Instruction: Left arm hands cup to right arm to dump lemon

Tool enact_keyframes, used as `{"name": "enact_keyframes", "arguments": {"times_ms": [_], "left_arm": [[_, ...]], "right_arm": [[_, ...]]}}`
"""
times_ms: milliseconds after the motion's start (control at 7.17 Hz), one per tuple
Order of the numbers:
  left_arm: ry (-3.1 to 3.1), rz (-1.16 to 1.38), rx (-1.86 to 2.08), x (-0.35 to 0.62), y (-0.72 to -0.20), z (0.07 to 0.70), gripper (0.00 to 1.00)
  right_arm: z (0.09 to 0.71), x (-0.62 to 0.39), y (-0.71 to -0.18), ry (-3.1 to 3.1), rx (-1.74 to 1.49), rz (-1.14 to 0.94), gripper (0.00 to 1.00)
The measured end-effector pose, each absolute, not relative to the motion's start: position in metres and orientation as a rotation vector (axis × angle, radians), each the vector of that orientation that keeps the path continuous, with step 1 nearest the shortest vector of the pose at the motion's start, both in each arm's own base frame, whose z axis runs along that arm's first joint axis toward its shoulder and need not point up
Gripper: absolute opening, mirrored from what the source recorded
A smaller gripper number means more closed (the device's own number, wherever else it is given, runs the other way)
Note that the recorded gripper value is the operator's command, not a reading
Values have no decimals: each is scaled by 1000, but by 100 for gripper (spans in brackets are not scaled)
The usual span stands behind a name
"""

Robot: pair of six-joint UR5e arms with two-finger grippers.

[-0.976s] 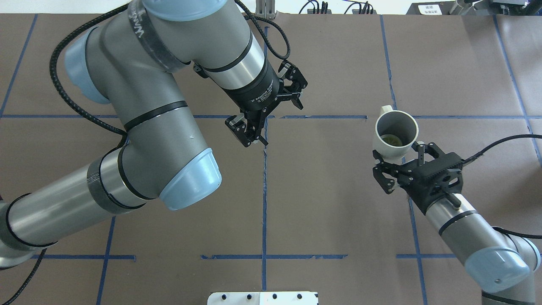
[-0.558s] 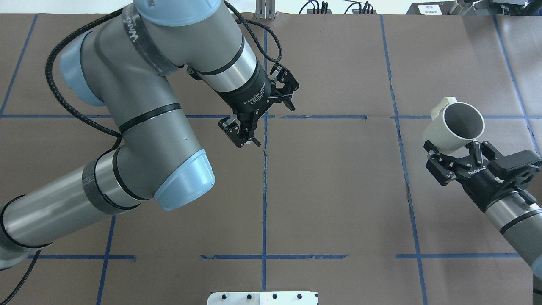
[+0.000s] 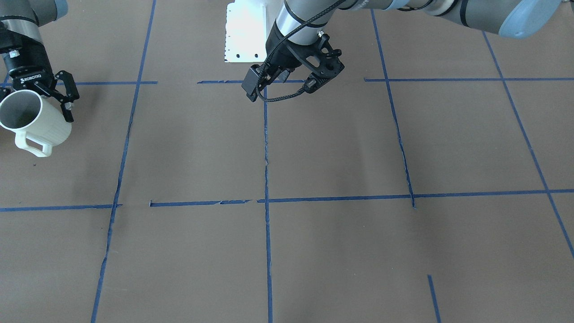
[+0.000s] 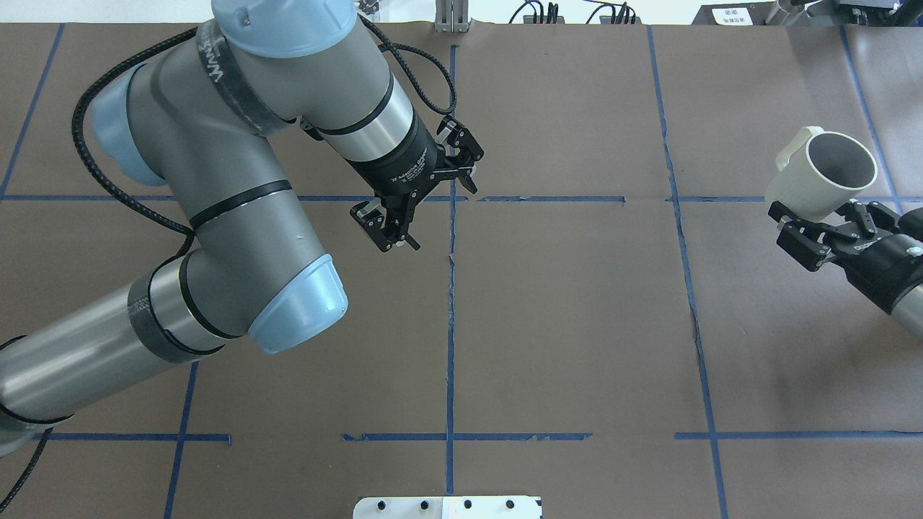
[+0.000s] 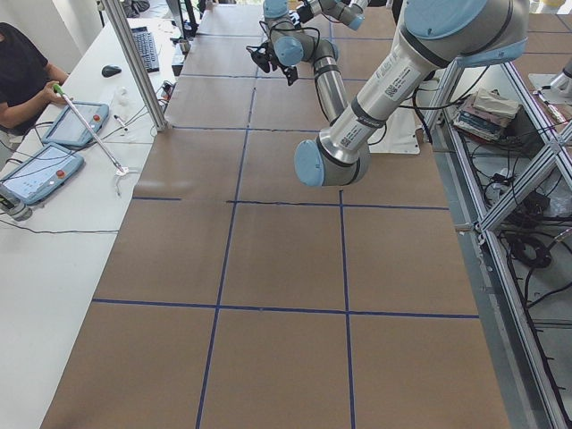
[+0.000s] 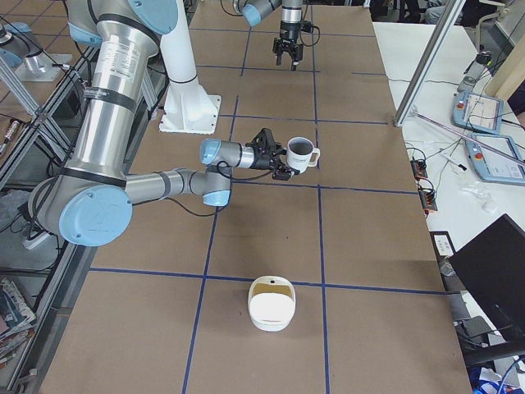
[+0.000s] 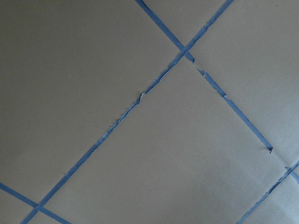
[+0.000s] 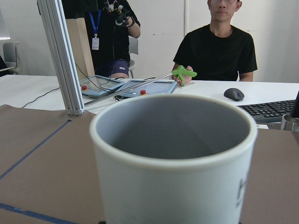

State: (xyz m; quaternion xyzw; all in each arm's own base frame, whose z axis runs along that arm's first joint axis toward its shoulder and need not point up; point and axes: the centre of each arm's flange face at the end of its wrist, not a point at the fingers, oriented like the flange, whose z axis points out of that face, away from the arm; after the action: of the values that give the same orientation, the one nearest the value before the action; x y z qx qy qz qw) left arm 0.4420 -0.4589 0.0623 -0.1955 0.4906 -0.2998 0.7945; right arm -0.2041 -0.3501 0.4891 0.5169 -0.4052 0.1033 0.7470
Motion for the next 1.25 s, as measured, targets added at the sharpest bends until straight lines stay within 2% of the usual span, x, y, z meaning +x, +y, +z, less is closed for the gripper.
{"name": "enact_keyframes", "arguments": {"times_ms": [279, 558, 837, 1255], "left_arm": [[1032, -614, -356, 428, -476, 94, 100], [1015, -600, -293, 402, -498, 124, 100], [1005, -589, -248, 380, -515, 141, 100], [1003, -596, -232, 370, -523, 146, 100]], "right_arm": [[521, -147, -356, -928, 1010, 231, 5], [583, -81, -345, -1028, 877, 338, 5], [642, -35, -316, -1169, 792, 542, 6], [691, 6, -270, -1437, 613, 911, 6]]}}
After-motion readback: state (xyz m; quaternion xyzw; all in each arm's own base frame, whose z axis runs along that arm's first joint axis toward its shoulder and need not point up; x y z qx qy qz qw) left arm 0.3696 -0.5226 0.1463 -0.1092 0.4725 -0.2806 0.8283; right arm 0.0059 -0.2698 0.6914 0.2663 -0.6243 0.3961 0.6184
